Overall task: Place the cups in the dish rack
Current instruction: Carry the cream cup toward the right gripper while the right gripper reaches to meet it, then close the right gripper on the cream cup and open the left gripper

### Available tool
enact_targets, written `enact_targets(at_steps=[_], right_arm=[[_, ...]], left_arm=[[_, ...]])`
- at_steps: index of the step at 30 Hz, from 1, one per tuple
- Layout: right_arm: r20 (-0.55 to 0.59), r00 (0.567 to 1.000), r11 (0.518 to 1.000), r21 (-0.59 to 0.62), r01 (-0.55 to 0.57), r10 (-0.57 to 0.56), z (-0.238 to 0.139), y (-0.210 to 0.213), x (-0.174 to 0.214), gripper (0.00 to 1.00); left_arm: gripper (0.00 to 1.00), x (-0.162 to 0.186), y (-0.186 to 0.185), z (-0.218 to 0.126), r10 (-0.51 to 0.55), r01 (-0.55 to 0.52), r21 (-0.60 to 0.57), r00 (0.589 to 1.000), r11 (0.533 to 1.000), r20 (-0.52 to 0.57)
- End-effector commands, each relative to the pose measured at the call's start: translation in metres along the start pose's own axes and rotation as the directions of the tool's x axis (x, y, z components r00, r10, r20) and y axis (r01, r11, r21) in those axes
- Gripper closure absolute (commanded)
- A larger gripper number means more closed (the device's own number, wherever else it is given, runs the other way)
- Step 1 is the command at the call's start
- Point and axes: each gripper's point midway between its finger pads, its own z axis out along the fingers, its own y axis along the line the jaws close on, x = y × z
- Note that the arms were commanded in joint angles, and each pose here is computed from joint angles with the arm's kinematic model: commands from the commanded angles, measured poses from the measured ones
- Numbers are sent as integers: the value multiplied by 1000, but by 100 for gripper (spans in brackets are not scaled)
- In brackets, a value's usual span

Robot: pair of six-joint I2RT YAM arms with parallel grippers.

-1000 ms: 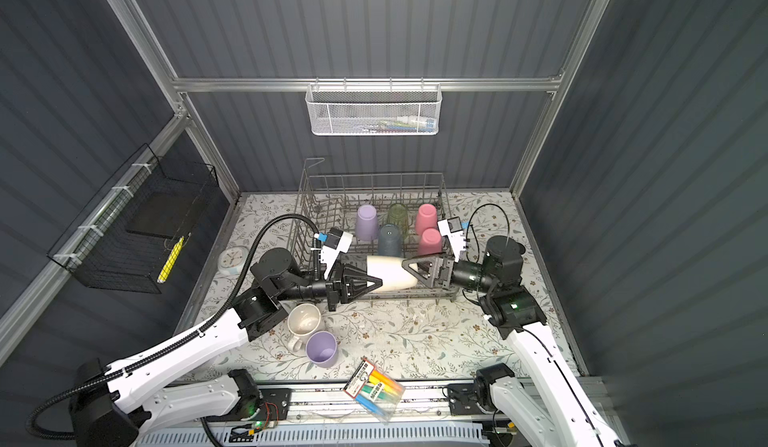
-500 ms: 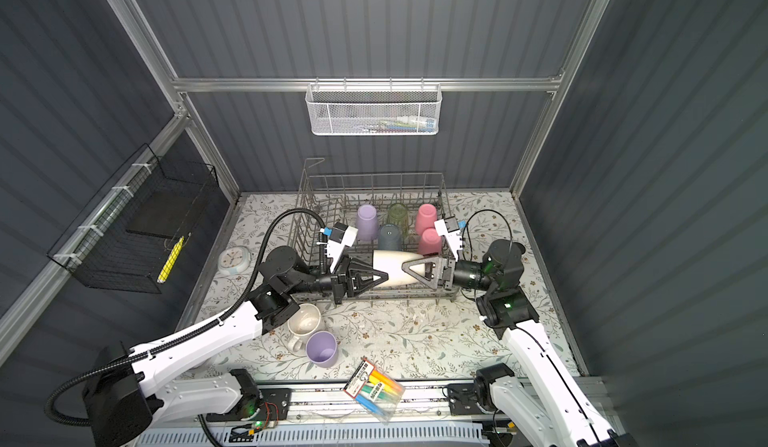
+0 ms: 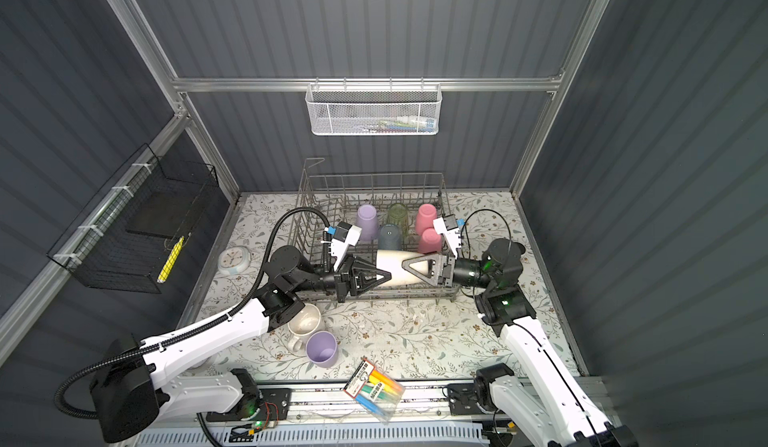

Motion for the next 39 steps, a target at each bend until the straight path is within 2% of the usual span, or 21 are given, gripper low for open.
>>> enact_targets(at_steps=[1, 8, 15, 19, 22, 24, 28, 31, 35, 36, 39], right_arm=[[-55, 998, 997, -63, 37, -40, 4, 17, 8, 18], [-75, 996, 997, -76, 33, -39, 7, 18, 11, 20], [-56, 998, 998, -51, 34, -37, 7, 16, 8, 34], [-37, 998, 999, -7, 43, -43, 5, 13, 4, 43], [-22, 999, 998, 49, 48, -47, 0, 7, 1, 47], [-5, 998, 992, 111, 55, -55, -7, 1, -3, 48], [18, 998, 964, 260, 47, -54, -24, -16, -11, 50], [33, 999, 893, 451, 17, -35, -43, -45, -13, 50], [1, 1000, 688, 726, 2, -5, -77, -91, -14, 50], [-7, 1000, 634, 774, 3, 5, -85, -101, -14, 51], [-17, 999, 514, 857, -7, 43, -101, -125, -16, 52]], left_arm=[[100, -9, 1, 0, 20, -20, 5, 1000, 1000, 24], [100, -9, 6, 3, 4, -5, 9, 1000, 1000, 22], [100, -8, 7, 3, -2, 1, 6, 1000, 1000, 19], [86, -10, 6, 0, 3, -2, -12, 1000, 1000, 26], [66, -12, 7, -6, 5, -3, -44, 999, 999, 44], [54, -14, 6, -13, 16, -11, -71, 998, 997, 60], [37, -16, 5, -27, 35, -24, -129, 996, 991, 86], [31, -18, 3, -39, 60, -42, -185, 993, 982, 97], [27, -17, 2, -52, 95, -69, -269, 992, 961, 87], [27, -16, 3, -55, 99, -72, -289, 992, 955, 79], [27, -14, 2, -61, 116, -89, -318, 991, 944, 69]])
